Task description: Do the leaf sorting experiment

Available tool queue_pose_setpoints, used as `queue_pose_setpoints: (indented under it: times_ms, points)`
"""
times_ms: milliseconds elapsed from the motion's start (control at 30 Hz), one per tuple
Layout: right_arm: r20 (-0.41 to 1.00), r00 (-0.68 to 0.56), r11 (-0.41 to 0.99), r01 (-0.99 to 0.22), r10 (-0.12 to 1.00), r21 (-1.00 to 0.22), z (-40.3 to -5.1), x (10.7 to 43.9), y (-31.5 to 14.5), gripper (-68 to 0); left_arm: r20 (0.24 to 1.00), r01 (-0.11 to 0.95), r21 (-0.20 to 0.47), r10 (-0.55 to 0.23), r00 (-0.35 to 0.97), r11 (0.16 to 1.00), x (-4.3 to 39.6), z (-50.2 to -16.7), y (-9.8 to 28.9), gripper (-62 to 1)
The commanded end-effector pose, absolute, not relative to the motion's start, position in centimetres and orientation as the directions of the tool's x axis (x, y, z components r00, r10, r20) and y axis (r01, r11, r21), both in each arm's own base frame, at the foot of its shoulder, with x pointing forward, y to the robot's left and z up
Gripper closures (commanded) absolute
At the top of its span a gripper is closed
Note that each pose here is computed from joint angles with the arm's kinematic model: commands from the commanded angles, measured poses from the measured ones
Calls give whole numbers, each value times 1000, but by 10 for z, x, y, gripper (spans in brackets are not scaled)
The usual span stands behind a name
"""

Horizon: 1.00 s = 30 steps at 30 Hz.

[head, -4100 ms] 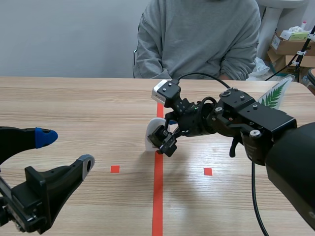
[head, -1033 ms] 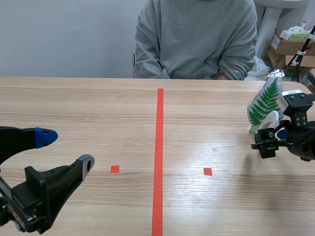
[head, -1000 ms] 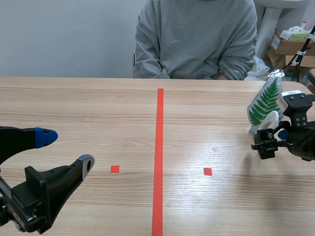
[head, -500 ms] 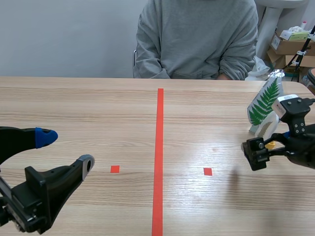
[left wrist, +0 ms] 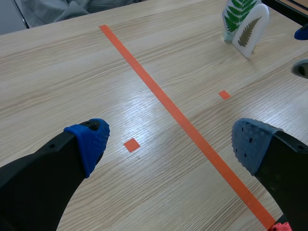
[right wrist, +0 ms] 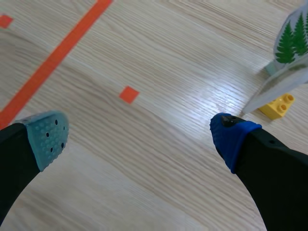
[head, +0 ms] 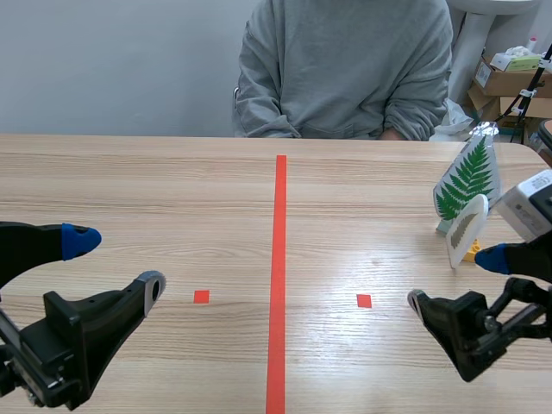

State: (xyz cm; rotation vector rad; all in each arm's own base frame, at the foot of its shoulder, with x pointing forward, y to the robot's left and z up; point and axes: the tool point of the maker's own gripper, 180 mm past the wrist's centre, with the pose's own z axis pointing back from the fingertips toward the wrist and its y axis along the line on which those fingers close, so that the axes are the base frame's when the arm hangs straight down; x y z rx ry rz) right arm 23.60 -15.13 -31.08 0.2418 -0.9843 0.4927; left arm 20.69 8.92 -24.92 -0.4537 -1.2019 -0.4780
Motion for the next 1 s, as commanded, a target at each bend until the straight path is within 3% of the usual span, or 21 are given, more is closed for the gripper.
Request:
queue_pose_setpoints:
  times_ms: [0,333,967]
  points:
    - [854,431,867,-496,291,-45,-298,239,-157,-606,959,578,-84,-93,269,812,207,-242,87,-542]
    - [870,360,820,-566,336,-82,-257,227,-136,-606,957,578,-84,-96,274,812,206,-243,87,-542]
    - [879,351,822,-564,321,-75,-254,228,-134,-606,952,578,-84,-107,288,812,205,-247,87,-542]
